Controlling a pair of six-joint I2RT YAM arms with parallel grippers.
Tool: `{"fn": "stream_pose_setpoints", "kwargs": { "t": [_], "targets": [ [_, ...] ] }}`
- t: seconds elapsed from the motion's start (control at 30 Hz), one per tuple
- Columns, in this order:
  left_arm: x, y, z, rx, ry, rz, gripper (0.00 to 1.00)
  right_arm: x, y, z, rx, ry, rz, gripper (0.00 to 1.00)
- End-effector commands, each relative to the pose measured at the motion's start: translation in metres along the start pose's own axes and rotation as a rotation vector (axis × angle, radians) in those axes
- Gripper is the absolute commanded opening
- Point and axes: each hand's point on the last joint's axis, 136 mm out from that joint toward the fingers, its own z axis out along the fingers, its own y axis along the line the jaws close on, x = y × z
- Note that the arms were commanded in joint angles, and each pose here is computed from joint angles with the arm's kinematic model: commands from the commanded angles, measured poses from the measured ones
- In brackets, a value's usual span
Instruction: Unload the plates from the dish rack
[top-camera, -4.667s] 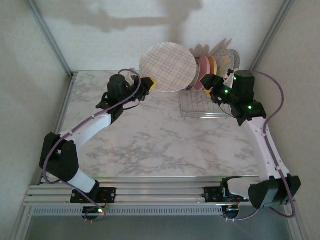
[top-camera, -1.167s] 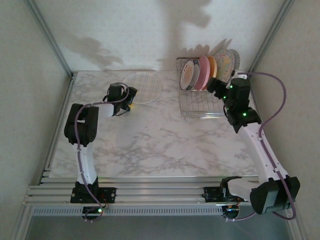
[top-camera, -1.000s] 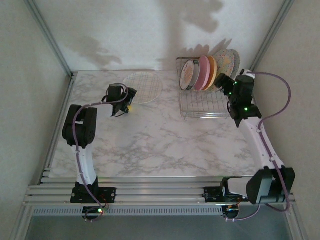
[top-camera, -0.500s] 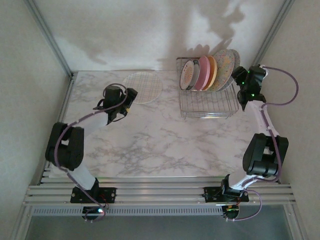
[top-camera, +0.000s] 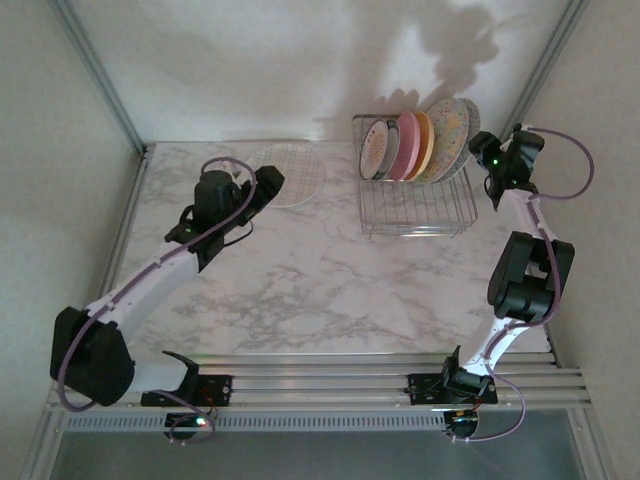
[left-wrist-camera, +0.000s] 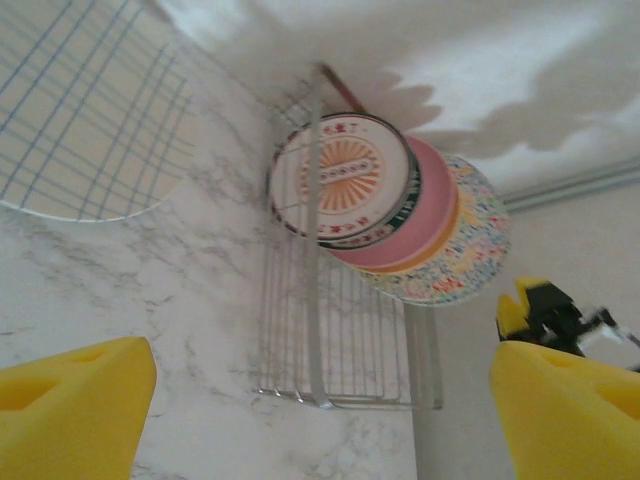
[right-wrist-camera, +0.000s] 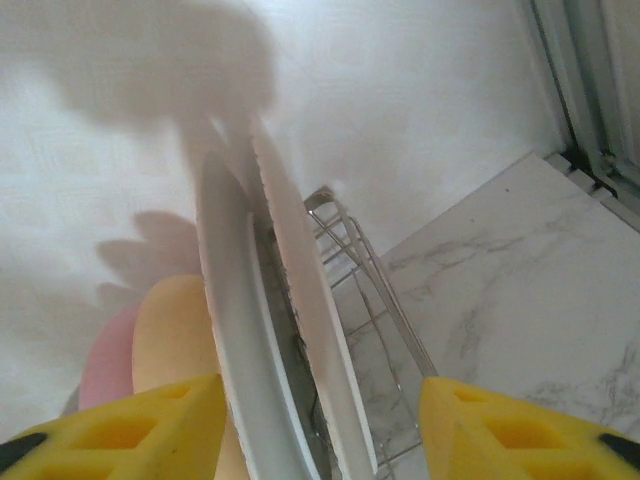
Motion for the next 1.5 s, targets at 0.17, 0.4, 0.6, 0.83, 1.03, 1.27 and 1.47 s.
{"fn": "stream_pose_setpoints", "kwargs": {
  "t": [0.17, 0.4, 0.6, 0.83, 1.03, 1.27, 1.47],
  "targets": [
    [-0.001, -0.033, -0.02, 0.087, -0.013, 0.075, 0.86, -0.011, 0.009, 0.018, -0.059, 0.019, -0.075, 0.44],
    [-0.003, -0.049, -0.018, 0.126, -0.011, 0.081, 0.86, -0.006, 0.003, 0.03, -0.046, 0.071, -0.11, 0.4],
    [-0.005, -0.07, -0.018, 0.181, -0.01, 0.103, 0.86, -0.001, 0.0, 0.037, -0.04, 0.102, -0.143, 0.36],
    [-0.007, -0.078, -0.019, 0.197, -0.012, 0.107, 0.86, 0.003, -0.005, 0.042, -0.045, 0.128, -0.176, 0.32],
    [-0.008, -0.082, -0.016, 0.203, -0.004, 0.11, 0.86, 0.01, -0.006, 0.049, -0.071, 0.165, -0.22, 0.32],
    [-0.011, -0.095, -0.018, 0.241, 0.0, 0.124, 0.85, 0.017, -0.008, 0.055, -0.089, 0.19, -0.248, 0.31],
    [-0.014, -0.102, -0.019, 0.254, -0.007, 0.127, 0.85, 0.023, -0.01, 0.059, -0.1, 0.207, -0.257, 0.27]
  ]
}}
